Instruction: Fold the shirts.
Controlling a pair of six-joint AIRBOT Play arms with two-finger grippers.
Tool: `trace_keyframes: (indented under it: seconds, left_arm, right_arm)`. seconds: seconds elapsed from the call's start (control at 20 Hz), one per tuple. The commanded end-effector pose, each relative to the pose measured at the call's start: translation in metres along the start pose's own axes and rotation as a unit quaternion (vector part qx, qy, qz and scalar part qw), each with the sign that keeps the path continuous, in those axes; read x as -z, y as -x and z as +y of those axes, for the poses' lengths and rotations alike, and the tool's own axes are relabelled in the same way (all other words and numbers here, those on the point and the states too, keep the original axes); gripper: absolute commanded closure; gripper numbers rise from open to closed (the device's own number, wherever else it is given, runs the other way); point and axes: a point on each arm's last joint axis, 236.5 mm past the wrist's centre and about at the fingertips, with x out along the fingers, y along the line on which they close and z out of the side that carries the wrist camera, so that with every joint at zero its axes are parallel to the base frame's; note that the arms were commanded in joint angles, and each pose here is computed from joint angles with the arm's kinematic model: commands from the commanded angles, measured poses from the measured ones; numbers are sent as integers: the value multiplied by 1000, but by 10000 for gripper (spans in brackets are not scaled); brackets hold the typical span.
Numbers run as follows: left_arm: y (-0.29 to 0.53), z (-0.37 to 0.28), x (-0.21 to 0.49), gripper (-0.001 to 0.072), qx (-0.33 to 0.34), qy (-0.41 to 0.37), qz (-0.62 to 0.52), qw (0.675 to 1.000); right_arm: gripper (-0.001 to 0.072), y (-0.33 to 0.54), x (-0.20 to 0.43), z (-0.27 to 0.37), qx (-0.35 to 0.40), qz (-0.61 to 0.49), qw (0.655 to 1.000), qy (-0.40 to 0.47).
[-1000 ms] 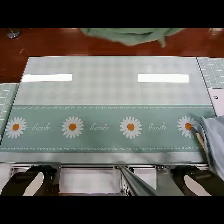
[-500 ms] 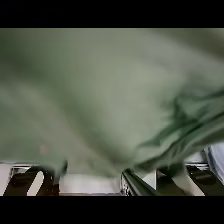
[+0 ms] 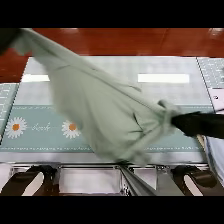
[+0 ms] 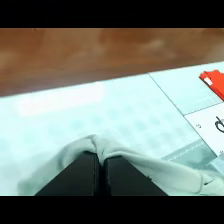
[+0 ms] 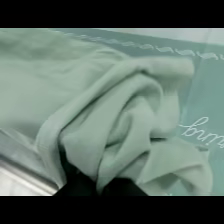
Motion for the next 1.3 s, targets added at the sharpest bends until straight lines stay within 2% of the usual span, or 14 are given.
trace_keyframes:
  seconds: [0.0,0.25,0.3,0.35,0.4,0.45,0.55,0.65,0.75,0.85,0.9,1.0,1.1,1.25]
  left_arm:
    - [-89,40,45,688,15,54,72,996]
    - [-170,63,119,688,18,135,168,976]
    - [-176,66,128,686,16,154,179,972]
    - [-178,67,135,631,12,181,190,965]
    - [-175,65,143,290,15,195,208,958]
    - [-168,63,150,12,23,189,230,954]
    - [-138,71,170,1,29,161,299,940]
    - [-97,105,194,3,-23,170,365,915]
    - [-54,147,217,3,-114,205,385,893]
    - [-20,160,255,3,-151,253,382,876]
    - [-7,155,284,3,-155,280,388,865]
    - [0,122,337,3,-118,336,387,851]
    - [-8,88,366,3,-65,402,352,842]
    - [-16,63,396,3,-40,473,331,816]
  right_arm:
    - [685,-74,-11,-51,25,-13,997,-73]
    - [684,-149,-58,-83,25,11,992,-120]
    - [623,-158,-72,-86,20,18,991,-133]
    - [352,-164,-83,-84,5,27,988,-150]
    - [61,-165,-96,-80,-14,40,987,-155]
    - [77,-159,-105,-76,-31,59,989,-133]
    - [77,-128,-119,-90,-17,81,991,-105]
    - [80,-76,-124,-133,49,74,991,-104]
    - [83,-17,-107,-197,156,41,976,-148]
    - [91,19,-69,-249,228,-11,944,-237]
    - [92,21,-47,-260,230,-39,927,-293]
    - [92,-6,-17,-249,175,-89,917,-348]
    - [92,-41,2,-218,102,-106,919,-364]
    - [92,-71,17,-178,33,-95,932,-348]
